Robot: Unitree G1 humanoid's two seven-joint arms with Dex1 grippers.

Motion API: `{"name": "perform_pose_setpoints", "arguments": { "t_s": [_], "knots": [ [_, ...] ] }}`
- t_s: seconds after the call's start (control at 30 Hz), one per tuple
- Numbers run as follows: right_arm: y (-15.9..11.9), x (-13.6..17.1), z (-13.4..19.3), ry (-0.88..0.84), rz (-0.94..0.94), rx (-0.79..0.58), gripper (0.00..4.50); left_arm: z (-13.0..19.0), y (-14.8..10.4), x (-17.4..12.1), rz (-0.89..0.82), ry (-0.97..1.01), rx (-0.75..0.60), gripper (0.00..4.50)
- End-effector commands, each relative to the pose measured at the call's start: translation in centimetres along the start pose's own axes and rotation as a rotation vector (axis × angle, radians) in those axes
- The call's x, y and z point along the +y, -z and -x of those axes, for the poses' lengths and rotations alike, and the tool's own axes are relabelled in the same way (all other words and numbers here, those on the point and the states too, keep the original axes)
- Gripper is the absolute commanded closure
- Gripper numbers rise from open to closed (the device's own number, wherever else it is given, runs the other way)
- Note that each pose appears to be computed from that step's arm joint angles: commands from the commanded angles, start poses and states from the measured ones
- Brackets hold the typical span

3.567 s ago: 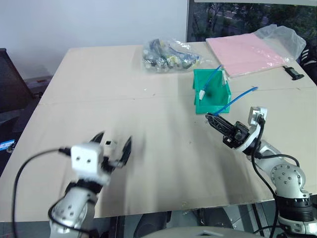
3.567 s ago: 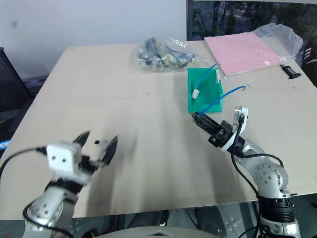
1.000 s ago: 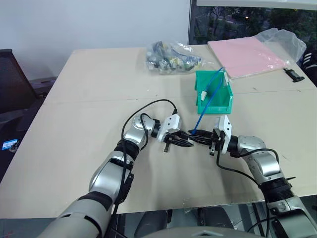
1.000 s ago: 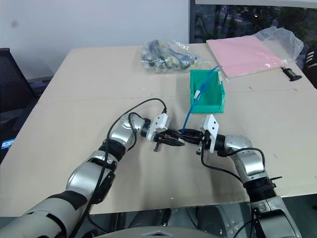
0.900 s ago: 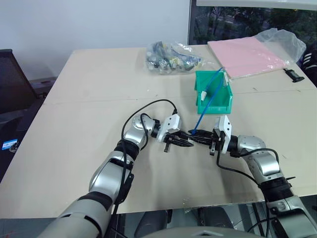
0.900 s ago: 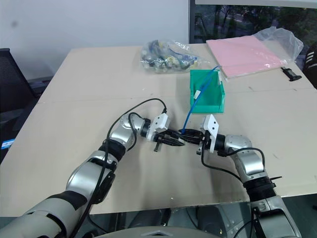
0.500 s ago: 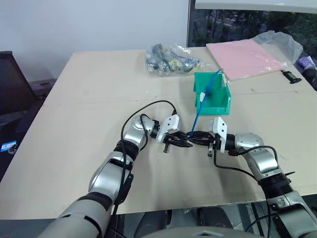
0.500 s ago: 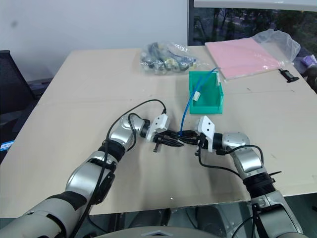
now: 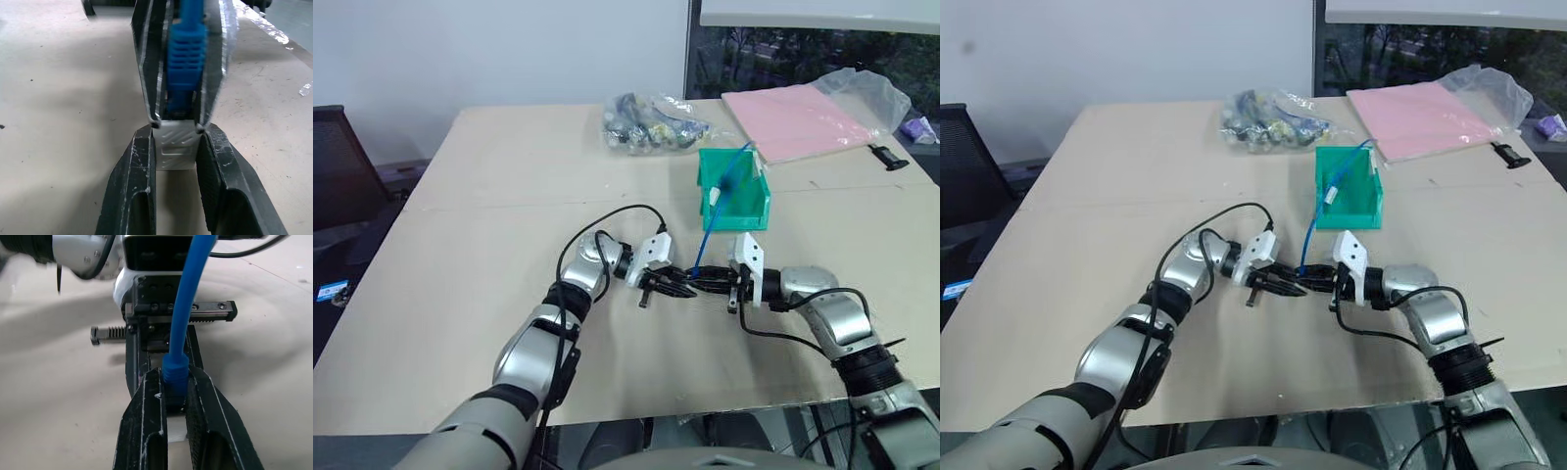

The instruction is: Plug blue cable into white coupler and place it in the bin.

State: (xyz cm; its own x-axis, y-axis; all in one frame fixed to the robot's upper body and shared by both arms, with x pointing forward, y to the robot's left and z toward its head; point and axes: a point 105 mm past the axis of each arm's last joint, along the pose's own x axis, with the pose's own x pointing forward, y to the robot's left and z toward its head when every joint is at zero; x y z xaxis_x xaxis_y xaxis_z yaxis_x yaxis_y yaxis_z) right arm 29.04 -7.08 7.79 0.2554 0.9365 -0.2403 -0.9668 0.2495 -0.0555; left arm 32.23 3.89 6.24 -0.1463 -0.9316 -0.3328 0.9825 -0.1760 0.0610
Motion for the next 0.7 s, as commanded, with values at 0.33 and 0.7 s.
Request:
{"name": "perform_pose_setpoints", "arguments": {
  "t_s": [0.33,0.7],
  "knots": [
    [-0.6,-0.2,-1.1,0.039,-0.187,-0.17,4.5,-0.2,-0.5,0.0,0.021,-0.022,-0.05,2.95],
    [-8.9,-4.0,3.3,0.117,-0.24,-0.18,4.5,5.0,-9.2,1.5,-0.042,-0.497,-0.271,0.03]
  ]
}}
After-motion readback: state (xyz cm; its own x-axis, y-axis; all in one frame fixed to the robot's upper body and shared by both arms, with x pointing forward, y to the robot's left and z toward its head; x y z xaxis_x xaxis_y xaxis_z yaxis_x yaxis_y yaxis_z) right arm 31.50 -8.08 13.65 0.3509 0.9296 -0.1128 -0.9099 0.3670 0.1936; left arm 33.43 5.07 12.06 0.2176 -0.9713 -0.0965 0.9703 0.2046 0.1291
